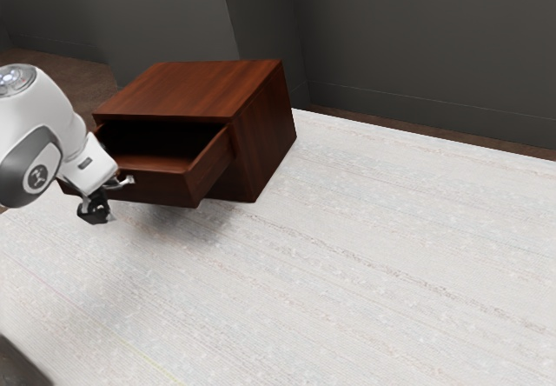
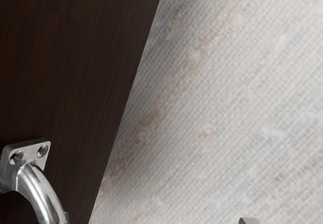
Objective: Pull the drawer handle with one arm to open the drawer
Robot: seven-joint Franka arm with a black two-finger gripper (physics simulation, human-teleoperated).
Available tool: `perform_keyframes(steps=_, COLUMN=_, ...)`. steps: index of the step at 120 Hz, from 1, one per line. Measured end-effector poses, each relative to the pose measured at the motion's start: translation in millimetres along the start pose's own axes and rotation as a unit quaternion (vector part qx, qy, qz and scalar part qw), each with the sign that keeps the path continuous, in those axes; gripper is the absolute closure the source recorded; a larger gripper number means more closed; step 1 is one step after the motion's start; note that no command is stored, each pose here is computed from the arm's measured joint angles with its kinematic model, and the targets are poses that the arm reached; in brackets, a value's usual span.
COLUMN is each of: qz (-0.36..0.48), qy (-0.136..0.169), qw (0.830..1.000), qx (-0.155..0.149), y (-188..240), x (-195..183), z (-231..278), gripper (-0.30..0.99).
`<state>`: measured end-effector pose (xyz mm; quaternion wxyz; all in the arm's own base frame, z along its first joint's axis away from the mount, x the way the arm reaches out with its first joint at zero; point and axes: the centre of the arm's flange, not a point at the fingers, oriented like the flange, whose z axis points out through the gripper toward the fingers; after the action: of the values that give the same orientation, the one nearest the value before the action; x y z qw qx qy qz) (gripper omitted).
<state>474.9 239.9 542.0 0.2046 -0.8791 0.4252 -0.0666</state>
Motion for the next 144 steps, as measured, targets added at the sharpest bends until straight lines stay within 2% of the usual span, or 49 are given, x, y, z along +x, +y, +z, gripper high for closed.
perform_keyframes(steps=6, qz=0.000, qy=0.003, qw=1.000, qx=0.003, y=2, x=1, z=-4, gripper=0.52)
perform_keyframes(steps=10, qz=-0.001, qy=0.005, qw=1.000, qx=0.005, y=2, x=0, z=-8, gripper=0.63)
perform_keyframes(steps=14, qz=-0.001, qy=0.008, qw=1.000, qx=0.009, y=2, x=1, z=-13, gripper=0.68)
perform_keyframes(steps=23, qz=0.006, qy=0.021, qw=0.999, qx=0.024, y=4, x=8, z=-35, gripper=0.45)
perform_keyframes(steps=31, qz=0.004, qy=0.032, qw=0.999, qx=0.044, y=5, x=3, z=-63, gripper=0.31)
perform_keyframes(steps=43, qz=0.004, qy=0.044, qw=0.997, qx=0.062, y=12, x=-1, z=-103, gripper=0.17)
perform_keyframes(steps=53, qz=-0.004, qy=0.050, qw=0.997, qx=0.063, y=13, x=8, z=-142, gripper=0.11)
perform_keyframes(steps=62, qz=-0.032, qy=0.059, qw=0.997, qx=0.041, y=12, x=28, z=-182, gripper=0.07)
perform_keyframes(steps=69, qz=-0.047, qy=0.055, qw=0.997, qx=0.019, y=14, x=59, z=-208, gripper=0.05)
perform_keyframes(steps=82, qz=-0.092, qy=0.040, qw=0.994, qx=-0.031, y=25, x=103, z=-225, gripper=0.03)
perform_keyframes(steps=90, qz=-0.119, qy=0.030, qw=0.990, qx=-0.064, y=33, x=129, z=-220, gripper=0.02)
perform_keyframes(steps=110, qz=-0.198, qy=-0.007, qw=0.970, qx=-0.137, y=33, x=164, z=-179, gripper=0.01)
perform_keyframes(steps=129, qz=-0.257, qy=-0.032, qw=0.952, qx=-0.162, y=35, x=180, z=-164, gripper=0.00)
perform_keyframes(steps=144, qz=-0.298, qy=-0.045, qw=0.939, qx=-0.168, y=37, x=182, z=-161, gripper=0.00)
